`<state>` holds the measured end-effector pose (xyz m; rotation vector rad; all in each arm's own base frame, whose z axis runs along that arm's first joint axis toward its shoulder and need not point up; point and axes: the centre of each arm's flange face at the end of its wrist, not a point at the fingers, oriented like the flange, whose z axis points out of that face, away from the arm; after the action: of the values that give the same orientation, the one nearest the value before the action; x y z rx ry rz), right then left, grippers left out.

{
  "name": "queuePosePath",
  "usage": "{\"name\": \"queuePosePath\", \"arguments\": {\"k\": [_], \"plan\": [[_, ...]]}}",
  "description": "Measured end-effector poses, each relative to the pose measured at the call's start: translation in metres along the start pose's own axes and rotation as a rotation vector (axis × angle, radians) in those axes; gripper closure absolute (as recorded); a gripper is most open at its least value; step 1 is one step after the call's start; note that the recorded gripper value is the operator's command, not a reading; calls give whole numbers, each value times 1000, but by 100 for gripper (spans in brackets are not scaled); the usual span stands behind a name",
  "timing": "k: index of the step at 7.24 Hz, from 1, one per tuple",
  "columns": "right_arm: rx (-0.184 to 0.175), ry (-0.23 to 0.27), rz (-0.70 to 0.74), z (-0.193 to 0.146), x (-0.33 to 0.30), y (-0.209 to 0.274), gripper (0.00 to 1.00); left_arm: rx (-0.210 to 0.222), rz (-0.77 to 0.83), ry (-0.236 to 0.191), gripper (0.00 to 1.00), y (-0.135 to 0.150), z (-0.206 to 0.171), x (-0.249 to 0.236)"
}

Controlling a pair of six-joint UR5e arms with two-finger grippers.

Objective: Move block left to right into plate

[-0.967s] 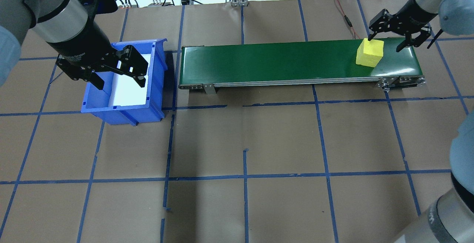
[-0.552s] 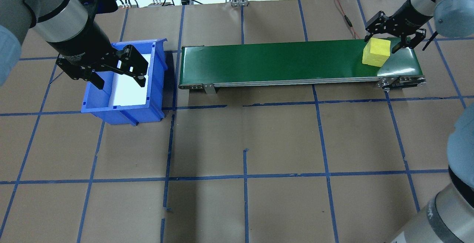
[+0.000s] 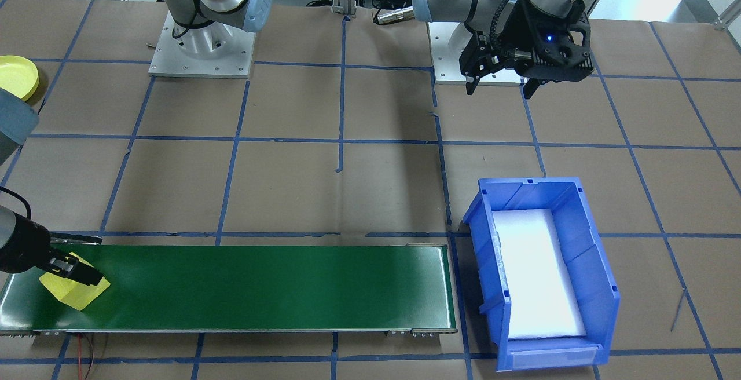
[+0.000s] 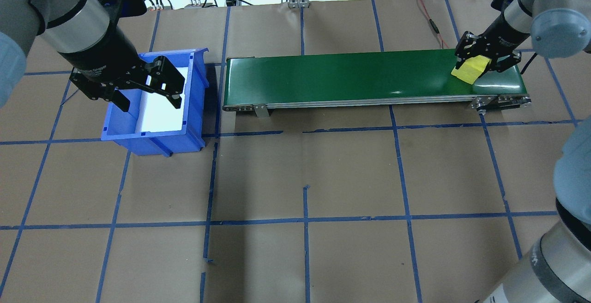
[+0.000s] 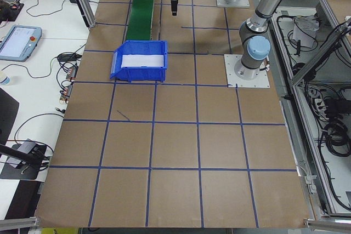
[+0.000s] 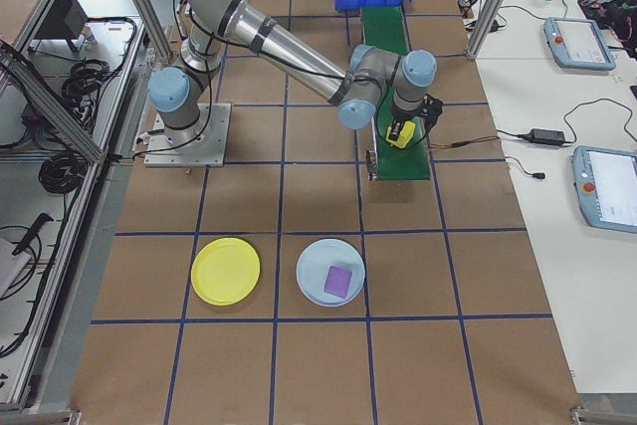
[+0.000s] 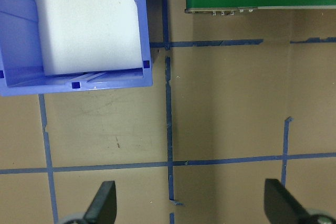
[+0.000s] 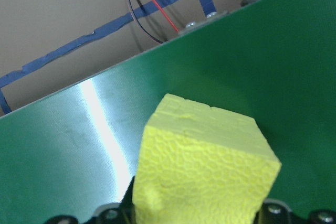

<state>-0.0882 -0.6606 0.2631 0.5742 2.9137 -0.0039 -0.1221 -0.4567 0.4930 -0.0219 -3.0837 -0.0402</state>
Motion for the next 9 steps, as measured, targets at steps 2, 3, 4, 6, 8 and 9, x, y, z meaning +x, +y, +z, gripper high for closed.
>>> {"name": "queuePosePath", "arguments": {"k": [2,3,4,6,8,9], "plan": [[17,52,-6,-15,7,3,71,0,0,0,0,0,0,0],[15,94,-14,-34,18,10,70,0,0,0,0,0,0,0],[-10,125,-36,-57,45,23,71,0,0,0,0,0,0,0],[-68,122,-83,-74,151,49,73,1,0,0,0,0,0,0],[-128,86,-36,-67,295,100,76,1,-1,1,0,0,-1,0],[-137,63,5,-68,374,136,77,1,-2,2,0,0,-1,0]]}}
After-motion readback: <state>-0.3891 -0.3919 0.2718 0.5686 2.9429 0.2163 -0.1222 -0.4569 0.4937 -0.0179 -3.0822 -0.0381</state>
